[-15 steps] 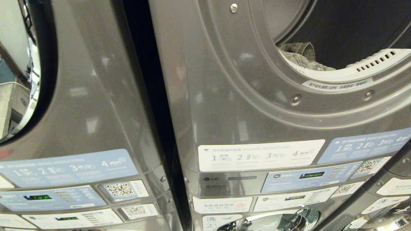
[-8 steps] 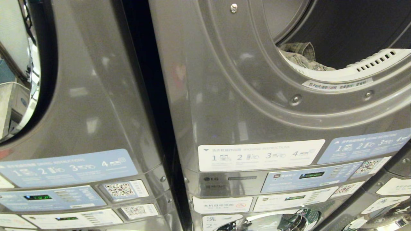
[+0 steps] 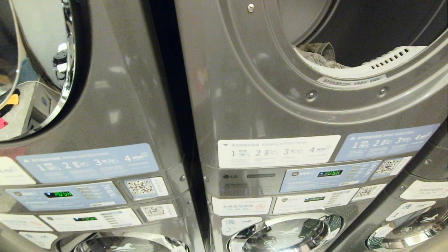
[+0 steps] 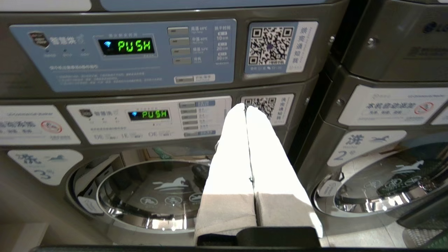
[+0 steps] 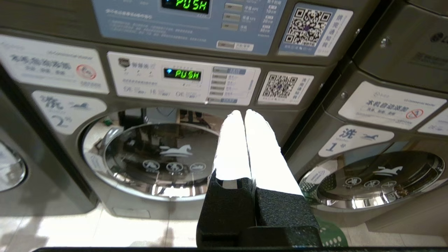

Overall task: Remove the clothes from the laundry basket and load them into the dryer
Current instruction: Close the dryer

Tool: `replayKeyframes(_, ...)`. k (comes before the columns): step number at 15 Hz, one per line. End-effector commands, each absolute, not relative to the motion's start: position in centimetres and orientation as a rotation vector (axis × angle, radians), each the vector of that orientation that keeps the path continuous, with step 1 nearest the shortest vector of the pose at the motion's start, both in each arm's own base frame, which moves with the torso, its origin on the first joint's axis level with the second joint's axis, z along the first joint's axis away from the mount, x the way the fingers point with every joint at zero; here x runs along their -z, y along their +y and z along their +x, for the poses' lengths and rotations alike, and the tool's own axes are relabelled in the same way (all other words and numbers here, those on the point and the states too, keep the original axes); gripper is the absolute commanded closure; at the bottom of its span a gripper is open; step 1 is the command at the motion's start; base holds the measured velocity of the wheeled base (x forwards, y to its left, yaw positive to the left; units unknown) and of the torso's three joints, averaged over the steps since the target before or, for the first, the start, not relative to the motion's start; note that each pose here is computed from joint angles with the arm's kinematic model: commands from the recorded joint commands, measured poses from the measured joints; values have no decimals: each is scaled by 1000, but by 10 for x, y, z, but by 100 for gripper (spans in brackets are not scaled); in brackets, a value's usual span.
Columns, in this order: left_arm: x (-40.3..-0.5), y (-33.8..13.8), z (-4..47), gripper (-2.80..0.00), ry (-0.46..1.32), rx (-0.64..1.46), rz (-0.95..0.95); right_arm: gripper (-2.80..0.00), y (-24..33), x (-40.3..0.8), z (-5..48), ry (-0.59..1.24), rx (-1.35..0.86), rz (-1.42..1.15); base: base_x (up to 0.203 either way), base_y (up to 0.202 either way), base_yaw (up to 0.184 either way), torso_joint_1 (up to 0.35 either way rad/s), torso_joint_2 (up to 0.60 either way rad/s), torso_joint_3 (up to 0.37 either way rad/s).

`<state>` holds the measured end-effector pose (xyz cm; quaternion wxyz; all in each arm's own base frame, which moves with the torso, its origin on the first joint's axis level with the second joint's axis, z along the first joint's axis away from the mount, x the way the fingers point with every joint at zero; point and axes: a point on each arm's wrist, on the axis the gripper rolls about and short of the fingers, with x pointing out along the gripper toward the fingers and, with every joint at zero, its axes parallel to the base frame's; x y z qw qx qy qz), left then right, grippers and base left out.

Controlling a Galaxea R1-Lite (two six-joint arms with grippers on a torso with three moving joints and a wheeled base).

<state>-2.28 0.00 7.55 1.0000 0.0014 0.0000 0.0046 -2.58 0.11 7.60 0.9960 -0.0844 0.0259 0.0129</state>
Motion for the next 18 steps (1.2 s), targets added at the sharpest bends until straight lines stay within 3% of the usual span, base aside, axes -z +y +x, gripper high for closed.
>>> replayKeyframes(1,-76,0,-23,0,0,-11,3,0,1,-76,-26,53,-26,-170,-196,0,-1,-3,-1,6)
replayKeyframes(4,-76,0,-23,0,0,-10,2,0,1,-76,-26,53,-26,-170,-139,0,0,-2,0,-1)
replayKeyframes(11,-76,0,-23,0,0,-11,6,0,1,-76,-26,53,-28,-170,1,-11,1,4,3,-1)
replayKeyframes(18,-75,0,-23,0,2,-11,6,0,1,-76,-26,54,-28,-170,0,-182,1,1,4,3)
